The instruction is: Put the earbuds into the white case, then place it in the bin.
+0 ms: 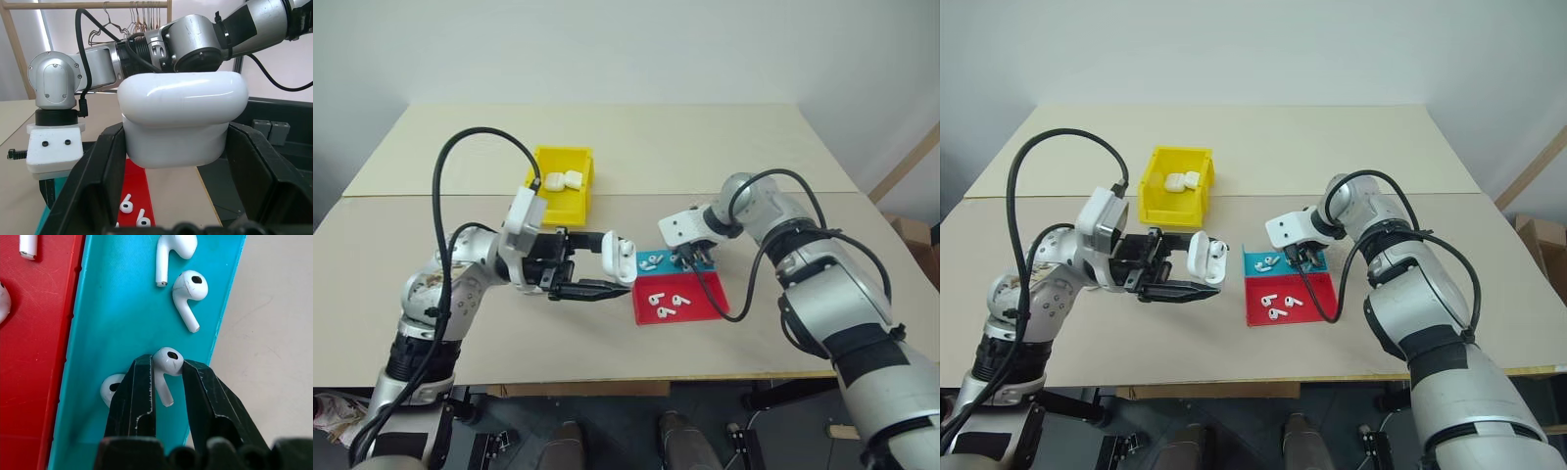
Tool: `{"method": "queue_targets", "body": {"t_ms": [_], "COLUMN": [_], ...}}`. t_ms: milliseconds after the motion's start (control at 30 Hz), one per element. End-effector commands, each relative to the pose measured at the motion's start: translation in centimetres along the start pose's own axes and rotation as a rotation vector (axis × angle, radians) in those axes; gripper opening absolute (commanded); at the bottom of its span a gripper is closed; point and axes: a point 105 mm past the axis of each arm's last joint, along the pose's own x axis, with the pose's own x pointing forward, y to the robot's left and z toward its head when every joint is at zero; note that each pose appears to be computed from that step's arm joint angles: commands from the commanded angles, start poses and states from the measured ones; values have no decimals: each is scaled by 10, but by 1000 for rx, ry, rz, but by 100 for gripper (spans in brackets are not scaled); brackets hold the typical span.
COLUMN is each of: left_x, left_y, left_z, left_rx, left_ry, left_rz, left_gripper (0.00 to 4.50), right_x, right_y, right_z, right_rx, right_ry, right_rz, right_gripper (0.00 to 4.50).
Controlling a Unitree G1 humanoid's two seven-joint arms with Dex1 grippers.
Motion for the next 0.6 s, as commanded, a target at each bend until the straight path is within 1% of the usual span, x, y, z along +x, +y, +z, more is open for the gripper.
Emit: {"method": "queue_targets", "body": {"t_ms": [33, 167, 333, 400, 433, 467, 600], "left_x": [-1, -1, 0, 0, 0, 0, 3], "left_y": [-3, -3, 0, 1, 1, 2, 2], "left_z": [11, 10, 11, 11, 11, 11, 11], "left_rx": [41, 39, 37, 36, 36, 35, 33], "left_ry": [-12, -11, -15, -19, -20, -24, -35], "left_rz": [-10, -13, -24, -26, -26, -29, -40], "left_gripper": [277, 277, 277, 277, 277, 277, 277], "right_x": [1, -2, -28, -55, -64, -79, -112], "right_y": [3, 0, -19, -30, -32, -32, -16], "right_z": [-2, -3, 4, 12, 15, 17, 19], "right_rx": [21, 56, 206, 332, 372, 420, 534], "right_ry": [-13, -35, -207, -401, -464, -567, -818], "right_rz": [7, -22, -167, -246, -264, -294, -374], "right_gripper": [64, 64, 64, 64, 64, 64, 64]}}
